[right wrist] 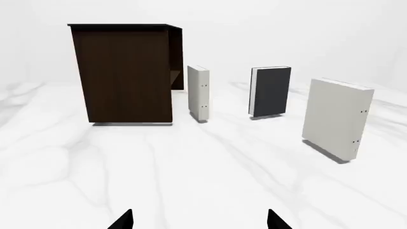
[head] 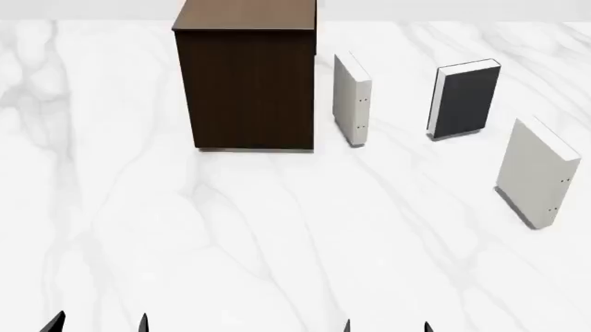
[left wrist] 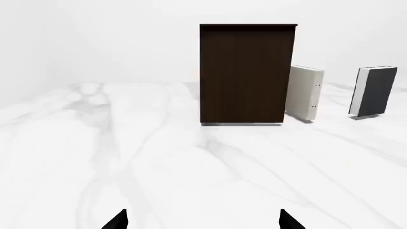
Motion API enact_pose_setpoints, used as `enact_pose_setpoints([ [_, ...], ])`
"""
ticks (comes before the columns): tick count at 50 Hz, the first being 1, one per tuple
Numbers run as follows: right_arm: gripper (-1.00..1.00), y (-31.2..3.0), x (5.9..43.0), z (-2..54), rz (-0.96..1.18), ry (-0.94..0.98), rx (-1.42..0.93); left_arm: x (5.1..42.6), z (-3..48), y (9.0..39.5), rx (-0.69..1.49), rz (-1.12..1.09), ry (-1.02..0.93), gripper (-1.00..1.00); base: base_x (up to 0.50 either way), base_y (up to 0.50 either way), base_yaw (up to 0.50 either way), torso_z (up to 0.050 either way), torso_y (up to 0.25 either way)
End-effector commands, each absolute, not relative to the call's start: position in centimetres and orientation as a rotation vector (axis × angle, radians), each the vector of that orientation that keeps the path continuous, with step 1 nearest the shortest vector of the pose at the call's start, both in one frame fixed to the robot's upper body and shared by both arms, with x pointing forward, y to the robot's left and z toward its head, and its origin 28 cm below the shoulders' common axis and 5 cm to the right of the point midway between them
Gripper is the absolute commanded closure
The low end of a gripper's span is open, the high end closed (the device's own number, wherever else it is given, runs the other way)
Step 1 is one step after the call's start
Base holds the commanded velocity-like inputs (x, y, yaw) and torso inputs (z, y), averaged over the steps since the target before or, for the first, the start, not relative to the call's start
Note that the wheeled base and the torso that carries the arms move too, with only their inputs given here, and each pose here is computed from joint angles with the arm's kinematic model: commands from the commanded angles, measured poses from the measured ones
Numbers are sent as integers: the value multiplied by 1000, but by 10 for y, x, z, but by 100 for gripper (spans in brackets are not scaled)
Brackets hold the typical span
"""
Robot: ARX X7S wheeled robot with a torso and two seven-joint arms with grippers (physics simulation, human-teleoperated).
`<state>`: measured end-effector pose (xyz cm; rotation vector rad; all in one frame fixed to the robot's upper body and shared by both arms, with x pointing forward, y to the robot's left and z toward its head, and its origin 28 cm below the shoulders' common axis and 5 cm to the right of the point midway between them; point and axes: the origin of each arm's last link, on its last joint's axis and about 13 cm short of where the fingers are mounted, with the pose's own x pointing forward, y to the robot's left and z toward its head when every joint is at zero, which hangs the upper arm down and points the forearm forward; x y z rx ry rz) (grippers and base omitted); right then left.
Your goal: Pick up the book in the middle and place it on the cabinet shelf.
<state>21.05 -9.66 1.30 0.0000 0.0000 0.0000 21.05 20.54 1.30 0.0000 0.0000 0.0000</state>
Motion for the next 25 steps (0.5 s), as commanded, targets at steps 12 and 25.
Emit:
enact_pose_setpoints([
  [12,-100,-96,211,13,-4,0,-16,211,13,206,13,-3,-10,-100,0,0,0,0,0],
  [25,-100,-98,211,14,-26,-25,-6,209,17,206,10,-13,-30,-100,0,0,0,0,0],
])
